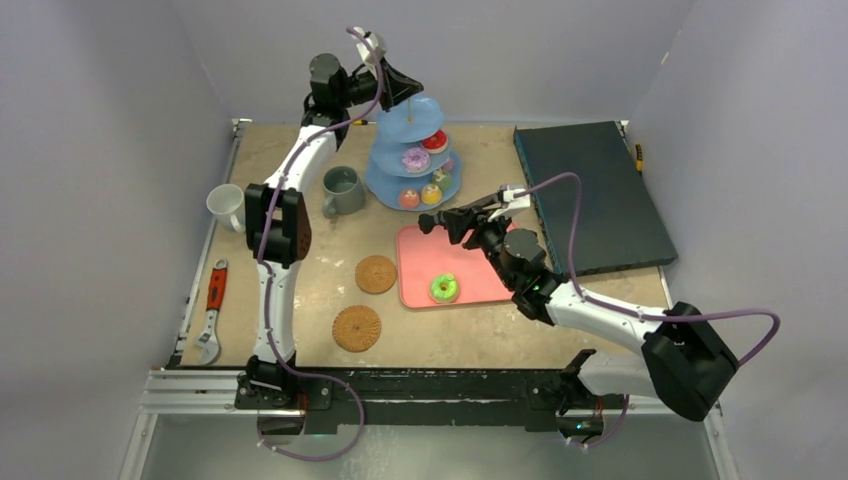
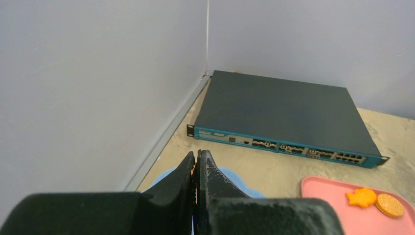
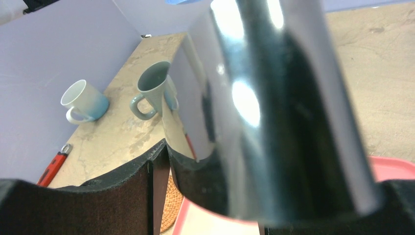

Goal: Serve the afternoon tea

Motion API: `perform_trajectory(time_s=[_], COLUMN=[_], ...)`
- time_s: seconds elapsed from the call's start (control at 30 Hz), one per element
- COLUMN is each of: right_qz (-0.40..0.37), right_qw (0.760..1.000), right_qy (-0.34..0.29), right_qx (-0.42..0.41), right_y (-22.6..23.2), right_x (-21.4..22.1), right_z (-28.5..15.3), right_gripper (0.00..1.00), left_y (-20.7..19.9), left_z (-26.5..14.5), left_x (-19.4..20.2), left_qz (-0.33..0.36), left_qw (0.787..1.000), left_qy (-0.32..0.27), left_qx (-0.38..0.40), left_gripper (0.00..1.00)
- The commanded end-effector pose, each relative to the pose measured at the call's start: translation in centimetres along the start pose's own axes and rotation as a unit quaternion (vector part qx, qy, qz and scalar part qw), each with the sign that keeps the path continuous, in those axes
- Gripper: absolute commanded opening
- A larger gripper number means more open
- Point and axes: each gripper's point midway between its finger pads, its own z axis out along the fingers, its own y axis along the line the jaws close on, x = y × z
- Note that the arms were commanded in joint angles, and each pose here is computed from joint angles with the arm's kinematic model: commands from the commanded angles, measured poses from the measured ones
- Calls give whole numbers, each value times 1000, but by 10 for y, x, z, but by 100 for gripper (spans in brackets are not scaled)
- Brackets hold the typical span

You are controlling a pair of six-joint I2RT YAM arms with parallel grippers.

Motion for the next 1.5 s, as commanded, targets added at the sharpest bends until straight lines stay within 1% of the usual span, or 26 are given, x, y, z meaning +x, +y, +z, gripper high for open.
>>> perform_trajectory(time_s=[0.0,0.13,0.23,0.43,0.53,0.63,0.77,0.83,0.93,0.97,1.07,1.1,1.17,1.2,1.27,1.33,1.47], right_qz=[13,8,4,4,-2,-15,-27,-40,-49,-50,-52,-55,-61,-65,-78,-86,-74], right_qw=[999,999,999,999,999,999,999,999,998,998,998,998,997,996,994,993,993], right_qy=[-33,-34,-35,-36,-30,-9,-2,3,18,23,34,38,49,55,71,85,91], right_qx=[6,15,22,25,27,32,32,32,22,20,19,17,10,8,11,16,33], right_y=[-2,-7,-12,-17,-18,-19,-21,-24,-24,-24,-23,-21,-12,-7,1,6,3], right_x=[-19,-19,-20,-26,-27,-21,-22,-21,-12,-8,-2,1,8,12,21,29,36], right_z=[-5,-8,-10,-12,-11,-11,-19,-23,-30,-32,-39,-41,-45,-47,-51,-56,-66], right_gripper=[60,59,60,60,60,61,63,63,63,63,63,63,63,63,63,64,64], left_y=[3,-2,-4,9,14,20,21,19,16,14,6,4,2,0,-4,-9,-22], left_z=[8,14,19,3,-8,-15,-21,-23,-26,-26,-23,-23,-28,-31,-40,-50,-76], left_x=[-41,-50,-52,-49,-55,-61,-67,-66,-63,-60,-52,-52,-51,-52,-52,-52,-42], left_qz=[68,112,144,123,115,106,101,100,71,66,50,48,48,49,52,69,82], left_qw=[996,988,978,958,944,928,915,913,913,915,923,925,924,922,918,914,902], left_qy=[-39,-43,-28,-2,-7,-16,-30,-29,-29,-22,0,6,27,36,57,86,160], left_qx=[-48,-101,-151,-257,-308,-356,-390,-395,-400,-397,-381,-376,-380,-382,-389,-392,-393], left_gripper=[0,0,0,0,0,0,0,0,0,6,52,63,79,85,92,96,99])
